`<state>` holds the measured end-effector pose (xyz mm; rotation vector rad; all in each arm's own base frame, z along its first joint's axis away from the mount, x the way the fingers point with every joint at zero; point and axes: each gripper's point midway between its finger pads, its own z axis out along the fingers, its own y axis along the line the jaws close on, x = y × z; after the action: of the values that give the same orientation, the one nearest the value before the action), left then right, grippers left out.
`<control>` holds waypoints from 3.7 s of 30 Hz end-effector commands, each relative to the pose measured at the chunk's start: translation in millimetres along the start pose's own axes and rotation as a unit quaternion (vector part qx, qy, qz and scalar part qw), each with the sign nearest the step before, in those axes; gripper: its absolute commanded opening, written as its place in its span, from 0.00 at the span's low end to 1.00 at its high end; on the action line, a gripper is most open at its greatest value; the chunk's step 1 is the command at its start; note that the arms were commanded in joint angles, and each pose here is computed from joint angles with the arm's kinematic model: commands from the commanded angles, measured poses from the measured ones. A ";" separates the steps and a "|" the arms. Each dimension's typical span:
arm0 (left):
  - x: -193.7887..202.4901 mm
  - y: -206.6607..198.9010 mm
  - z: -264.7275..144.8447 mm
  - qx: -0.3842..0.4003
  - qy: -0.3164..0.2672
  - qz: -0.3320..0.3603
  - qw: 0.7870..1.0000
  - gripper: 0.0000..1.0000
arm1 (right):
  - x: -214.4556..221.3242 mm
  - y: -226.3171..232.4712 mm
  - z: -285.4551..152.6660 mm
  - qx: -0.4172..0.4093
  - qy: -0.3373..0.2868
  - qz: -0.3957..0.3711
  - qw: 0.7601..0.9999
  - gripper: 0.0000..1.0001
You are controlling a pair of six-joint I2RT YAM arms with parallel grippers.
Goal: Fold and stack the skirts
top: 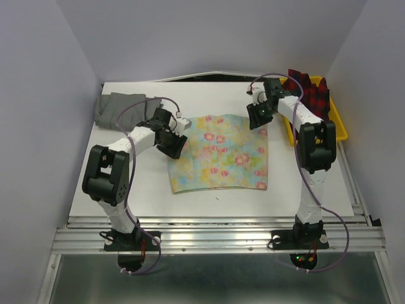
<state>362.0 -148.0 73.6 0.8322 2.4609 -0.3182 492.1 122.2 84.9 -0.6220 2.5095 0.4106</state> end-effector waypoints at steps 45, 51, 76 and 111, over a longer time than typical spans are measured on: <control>61.7 -53.1 1.8 0.063 0.064 0.185 0.979 0.63 | 151.6 150.2 -0.7 -0.121 0.187 -0.102 0.970 0.45; 120.2 -77.6 7.2 0.092 0.125 0.229 0.961 0.62 | 227.4 169.2 -21.3 -0.167 0.297 -0.155 0.927 0.45; -78.6 -48.3 -76.5 0.141 -0.090 0.232 0.958 0.68 | -65.6 70.5 -89.7 0.024 -0.103 -0.207 0.972 0.48; -97.3 73.2 42.2 0.078 -0.064 0.073 0.992 0.69 | -16.8 -3.6 72.1 -0.115 -0.034 -0.235 0.965 0.52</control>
<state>470.5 -156.4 74.0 1.0382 2.3002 -0.5434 541.7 155.3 34.9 -1.1928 2.1753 0.5033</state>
